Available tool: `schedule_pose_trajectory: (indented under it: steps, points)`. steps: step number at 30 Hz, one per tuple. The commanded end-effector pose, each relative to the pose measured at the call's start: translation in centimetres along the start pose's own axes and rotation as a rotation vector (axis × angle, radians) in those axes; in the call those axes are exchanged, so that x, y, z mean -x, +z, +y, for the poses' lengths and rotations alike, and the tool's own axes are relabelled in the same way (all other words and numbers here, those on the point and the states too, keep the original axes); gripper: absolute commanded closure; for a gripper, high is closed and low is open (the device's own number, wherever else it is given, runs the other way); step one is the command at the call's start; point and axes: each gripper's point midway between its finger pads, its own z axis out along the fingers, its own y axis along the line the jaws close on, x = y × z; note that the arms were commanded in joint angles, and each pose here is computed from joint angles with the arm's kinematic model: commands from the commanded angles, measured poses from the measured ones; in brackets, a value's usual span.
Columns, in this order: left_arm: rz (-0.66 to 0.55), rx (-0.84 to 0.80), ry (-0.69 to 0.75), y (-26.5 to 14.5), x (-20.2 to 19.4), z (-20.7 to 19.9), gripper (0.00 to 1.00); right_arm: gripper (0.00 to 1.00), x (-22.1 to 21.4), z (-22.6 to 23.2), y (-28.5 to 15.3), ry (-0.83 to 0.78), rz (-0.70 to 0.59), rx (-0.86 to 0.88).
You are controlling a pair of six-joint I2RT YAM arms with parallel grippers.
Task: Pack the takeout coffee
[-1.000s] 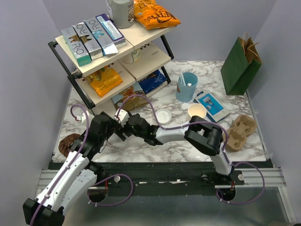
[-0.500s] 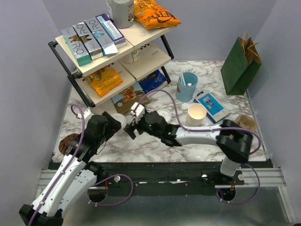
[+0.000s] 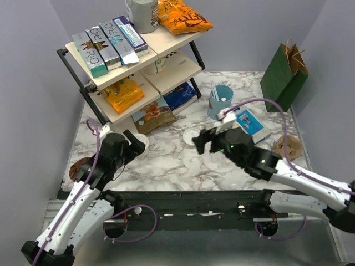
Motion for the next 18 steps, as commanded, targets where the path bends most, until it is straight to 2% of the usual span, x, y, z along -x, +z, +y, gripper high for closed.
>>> schedule_pose_trajectory:
  steps: [1, 2, 4, 7, 13, 16, 17, 18]
  points:
    - [0.017, -0.144, 0.044, 0.0, 0.4, -3.6, 0.01, 0.00, -1.6, -10.0, -3.9, 0.173, 0.124, -0.341]
    - [0.027, -0.147, 0.053, 0.2, 0.3, -3.8, 0.01, 0.00, -1.3, -11.5, -4.6, 0.230, 0.120, -0.398]
    - [0.030, -0.167, 0.058, 0.4, 0.3, -4.3, 0.01, 0.00, -2.1, -17.0, -7.5, 0.285, 0.136, -0.627]
    - [0.038, -0.216, 0.074, 0.8, 0.1, -5.4, 0.01, 0.00, -3.1, -22.1, -10.7, 0.378, 0.131, -0.814]
    - [0.041, -0.257, 0.097, 1.8, -0.1, -6.4, 0.01, 0.01, -6.0, -28.4, -14.2, 0.511, 0.206, -1.019]
    - [0.046, -0.317, 0.122, 2.1, -0.2, -7.7, 0.01, 0.08, -6.5, -30.6, -15.6, 0.532, 0.221, -1.107]
    - [0.058, -0.341, 0.134, 2.1, -0.5, -8.0, 0.01, 0.15, -6.7, -31.3, -15.8, 0.538, 0.238, -1.130]
    - [0.054, -0.354, 0.144, 2.2, -0.5, -8.2, 0.01, 0.17, -7.1, -31.7, -16.0, 0.561, 0.251, -1.142]
